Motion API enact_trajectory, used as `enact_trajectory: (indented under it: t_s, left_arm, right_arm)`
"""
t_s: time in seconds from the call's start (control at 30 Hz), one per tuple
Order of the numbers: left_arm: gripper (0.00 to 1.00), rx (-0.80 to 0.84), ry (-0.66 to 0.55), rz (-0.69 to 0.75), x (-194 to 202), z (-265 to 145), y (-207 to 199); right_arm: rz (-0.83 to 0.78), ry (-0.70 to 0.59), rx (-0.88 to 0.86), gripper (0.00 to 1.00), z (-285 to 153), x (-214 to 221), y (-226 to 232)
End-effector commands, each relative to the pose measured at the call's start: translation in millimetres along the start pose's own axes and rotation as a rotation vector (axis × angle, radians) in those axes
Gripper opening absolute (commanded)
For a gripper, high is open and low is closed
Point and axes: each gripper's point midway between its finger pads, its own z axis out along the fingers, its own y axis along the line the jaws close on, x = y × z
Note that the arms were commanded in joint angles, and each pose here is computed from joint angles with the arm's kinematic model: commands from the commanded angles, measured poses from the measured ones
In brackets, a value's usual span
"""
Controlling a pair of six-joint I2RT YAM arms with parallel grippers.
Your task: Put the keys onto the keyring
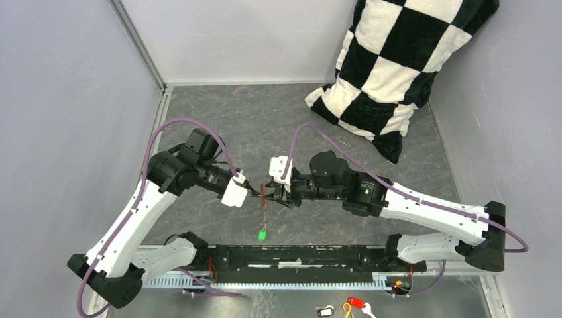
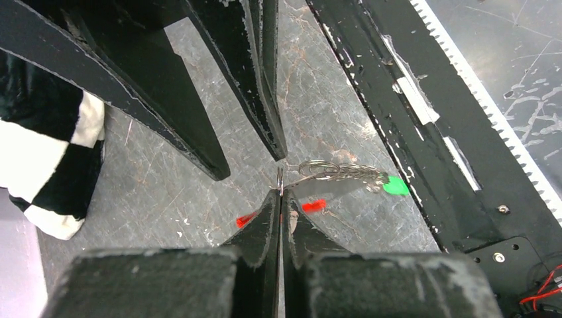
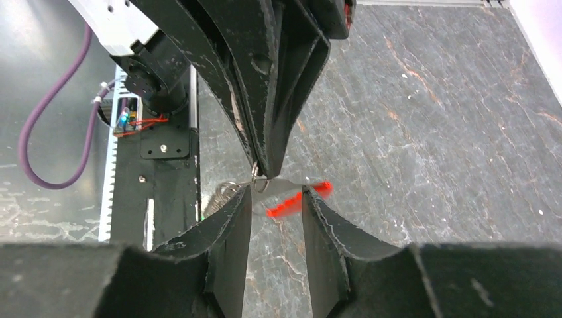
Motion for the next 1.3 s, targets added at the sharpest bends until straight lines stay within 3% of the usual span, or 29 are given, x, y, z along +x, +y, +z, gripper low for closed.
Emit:
enact_trajectory:
  t_s: [0.0,0.37,0.6,0.93,1.27]
  left_arm:
    - [0.02,-0.04,-0.005,0.023,-12,-5,13]
    - [0.02,-0.072,-0.031,-0.015,-23,-6,20]
    - [0.02,-0.068,-0.048,-0.017,-27,-6,18]
    - [0.02,-0.061,-0.055,-0.021,-27,-5,14]
    - [0.02,-0.055,-0.081,-0.02,-32,-5,14]
  right_arm:
    - [0.012,-0.146,-0.022,0.39,0,-41,2]
    - [0.058,-0.138,-0.04,0.35,9,-32,7]
    - [0.058,-0.115,-0.024,0.24,8,-25,4]
    - [0.057,-0.103,0.018,0.32,-5,-17,1]
    - [0.066,-0.148,0.011,0.25,0,-25,2]
